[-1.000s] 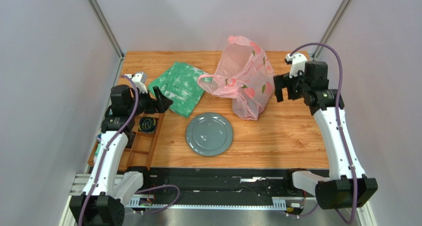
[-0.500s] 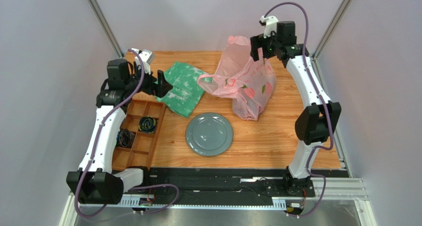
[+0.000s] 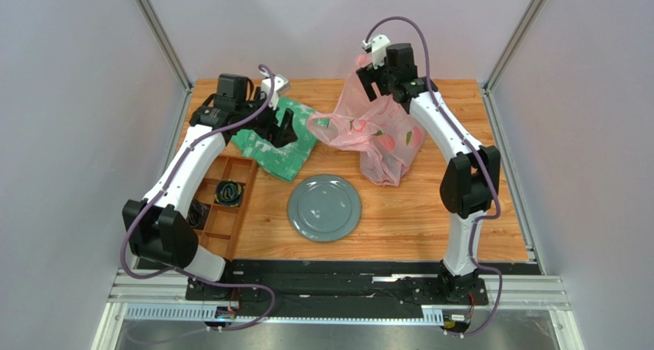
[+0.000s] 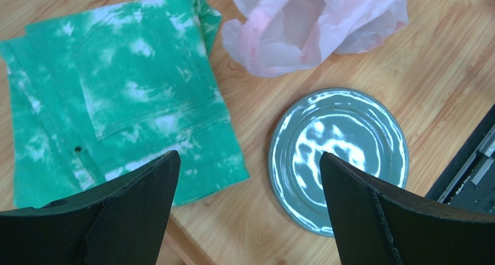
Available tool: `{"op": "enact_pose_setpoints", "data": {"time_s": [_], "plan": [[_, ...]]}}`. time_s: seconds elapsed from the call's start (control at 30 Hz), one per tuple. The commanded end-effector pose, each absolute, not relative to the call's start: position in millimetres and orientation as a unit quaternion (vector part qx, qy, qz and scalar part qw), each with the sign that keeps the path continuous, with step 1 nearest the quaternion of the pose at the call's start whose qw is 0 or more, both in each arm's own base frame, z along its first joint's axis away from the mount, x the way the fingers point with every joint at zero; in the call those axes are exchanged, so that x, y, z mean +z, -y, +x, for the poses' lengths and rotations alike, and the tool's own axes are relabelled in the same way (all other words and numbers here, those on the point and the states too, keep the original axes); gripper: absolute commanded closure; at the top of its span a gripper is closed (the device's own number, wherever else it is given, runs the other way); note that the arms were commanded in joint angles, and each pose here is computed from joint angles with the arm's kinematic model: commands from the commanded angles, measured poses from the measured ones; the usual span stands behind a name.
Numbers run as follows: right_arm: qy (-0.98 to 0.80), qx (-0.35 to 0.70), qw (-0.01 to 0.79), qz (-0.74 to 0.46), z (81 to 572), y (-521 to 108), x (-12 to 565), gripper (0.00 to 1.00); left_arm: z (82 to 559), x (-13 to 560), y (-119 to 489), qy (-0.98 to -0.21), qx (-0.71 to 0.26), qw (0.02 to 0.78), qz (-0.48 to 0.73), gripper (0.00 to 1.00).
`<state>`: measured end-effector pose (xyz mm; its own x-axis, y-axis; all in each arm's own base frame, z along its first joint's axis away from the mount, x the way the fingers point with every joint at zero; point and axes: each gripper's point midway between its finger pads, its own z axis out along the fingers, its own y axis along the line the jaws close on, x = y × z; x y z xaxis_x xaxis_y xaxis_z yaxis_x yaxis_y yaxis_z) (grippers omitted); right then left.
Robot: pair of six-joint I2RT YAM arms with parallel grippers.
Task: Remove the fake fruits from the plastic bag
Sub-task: Adjust the plastic bag at the center of the board.
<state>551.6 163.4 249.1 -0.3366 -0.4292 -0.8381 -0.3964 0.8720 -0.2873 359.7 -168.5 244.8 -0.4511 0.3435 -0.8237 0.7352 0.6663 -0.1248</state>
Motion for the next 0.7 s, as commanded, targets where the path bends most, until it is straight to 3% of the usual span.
{"op": "enact_pose_setpoints", "data": {"time_s": [0.0, 0.43, 0.47, 0.5, 0.53, 0.6, 0.63, 0.67], "plan": [[-0.795, -0.116, 0.556, -0.214, 585, -135, 267, 0.07, 392, 270, 199, -0.781, -0.226, 0.453, 0.365, 0.01], [-0.799, -0.148, 0.533, -0.237, 567, -120, 260, 0.06, 451, 266, 284, -0.779, -0.294, 0.43, 0.349, 0.01], [-0.801, -0.148, 0.528, -0.241, 563, -119, 258, 0.07, 452, 269, 290, -0.774, -0.293, 0.435, 0.356, 0.04], [-0.808, -0.148, 0.512, -0.251, 556, -116, 244, 0.07, 453, 262, 295, -0.776, -0.286, 0.431, 0.36, 0.11], [-0.813, -0.153, 0.504, -0.25, 549, -106, 245, 0.07, 447, 261, 307, -0.769, -0.292, 0.427, 0.376, 0.42], [-0.829, -0.151, 0.478, -0.249, 537, -91, 232, 0.08, 428, 263, 325, -0.749, -0.315, 0.41, 0.414, 0.89], [-0.855, -0.147, 0.434, -0.243, 521, -68, 217, 0.08, 420, 264, 329, -0.745, -0.318, 0.404, 0.425, 1.0], [-0.87, -0.135, 0.412, -0.236, 508, -55, 214, 0.1, 398, 271, 333, -0.733, -0.343, 0.387, 0.442, 1.0]]}}
